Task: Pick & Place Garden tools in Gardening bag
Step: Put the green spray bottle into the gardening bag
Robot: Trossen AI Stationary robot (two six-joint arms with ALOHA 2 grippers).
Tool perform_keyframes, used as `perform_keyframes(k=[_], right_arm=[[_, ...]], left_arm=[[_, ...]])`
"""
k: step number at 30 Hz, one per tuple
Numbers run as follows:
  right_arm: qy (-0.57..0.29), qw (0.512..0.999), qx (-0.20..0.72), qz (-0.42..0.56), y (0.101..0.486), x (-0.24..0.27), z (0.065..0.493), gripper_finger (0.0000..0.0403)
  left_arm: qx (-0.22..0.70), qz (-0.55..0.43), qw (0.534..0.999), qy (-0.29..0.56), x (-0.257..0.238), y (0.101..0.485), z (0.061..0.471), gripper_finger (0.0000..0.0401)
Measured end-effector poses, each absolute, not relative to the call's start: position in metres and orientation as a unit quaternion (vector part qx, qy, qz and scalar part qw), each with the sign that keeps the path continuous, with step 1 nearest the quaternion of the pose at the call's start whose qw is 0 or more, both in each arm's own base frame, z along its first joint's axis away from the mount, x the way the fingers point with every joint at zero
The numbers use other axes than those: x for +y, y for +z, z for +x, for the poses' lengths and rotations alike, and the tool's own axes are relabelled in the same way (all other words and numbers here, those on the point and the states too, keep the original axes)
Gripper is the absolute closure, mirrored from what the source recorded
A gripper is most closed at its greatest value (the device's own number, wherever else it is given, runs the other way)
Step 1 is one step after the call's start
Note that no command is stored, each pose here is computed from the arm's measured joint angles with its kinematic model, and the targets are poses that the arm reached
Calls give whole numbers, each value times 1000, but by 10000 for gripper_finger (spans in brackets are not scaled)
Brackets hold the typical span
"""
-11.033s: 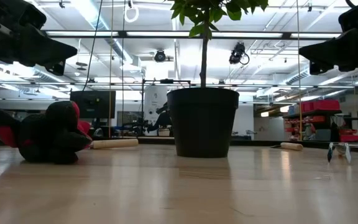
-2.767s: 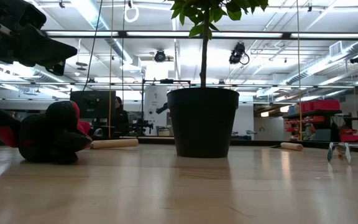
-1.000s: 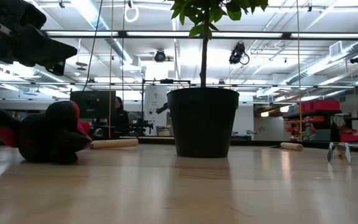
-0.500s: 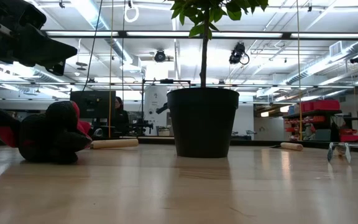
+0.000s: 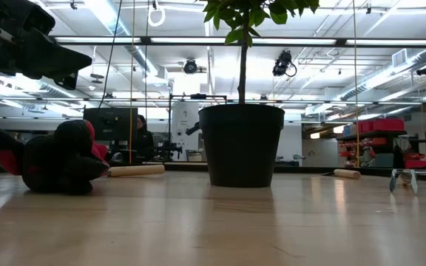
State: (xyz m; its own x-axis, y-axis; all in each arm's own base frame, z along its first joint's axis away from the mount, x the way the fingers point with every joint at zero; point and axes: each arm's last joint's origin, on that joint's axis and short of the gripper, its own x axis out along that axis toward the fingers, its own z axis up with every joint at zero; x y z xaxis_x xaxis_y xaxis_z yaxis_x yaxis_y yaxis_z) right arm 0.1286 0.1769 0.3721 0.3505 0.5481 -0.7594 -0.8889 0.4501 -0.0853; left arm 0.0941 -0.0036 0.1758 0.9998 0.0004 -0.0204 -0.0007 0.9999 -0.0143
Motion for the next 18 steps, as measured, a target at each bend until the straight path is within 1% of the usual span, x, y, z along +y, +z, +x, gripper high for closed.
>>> perform_keyframes(k=[11, 15, 18], right_arm=[[454, 784, 336, -256, 372, 177, 129, 378], [435, 791, 334, -271, 371, 177, 131, 378], [439, 782, 335, -289, 369, 178, 131, 378]], left_arm=[[10, -7, 1000, 0, -4, 176, 94, 378], [10, -7, 1000, 0, -4, 176, 94, 378], [10, -7, 1000, 0, -4, 176, 94, 378]])
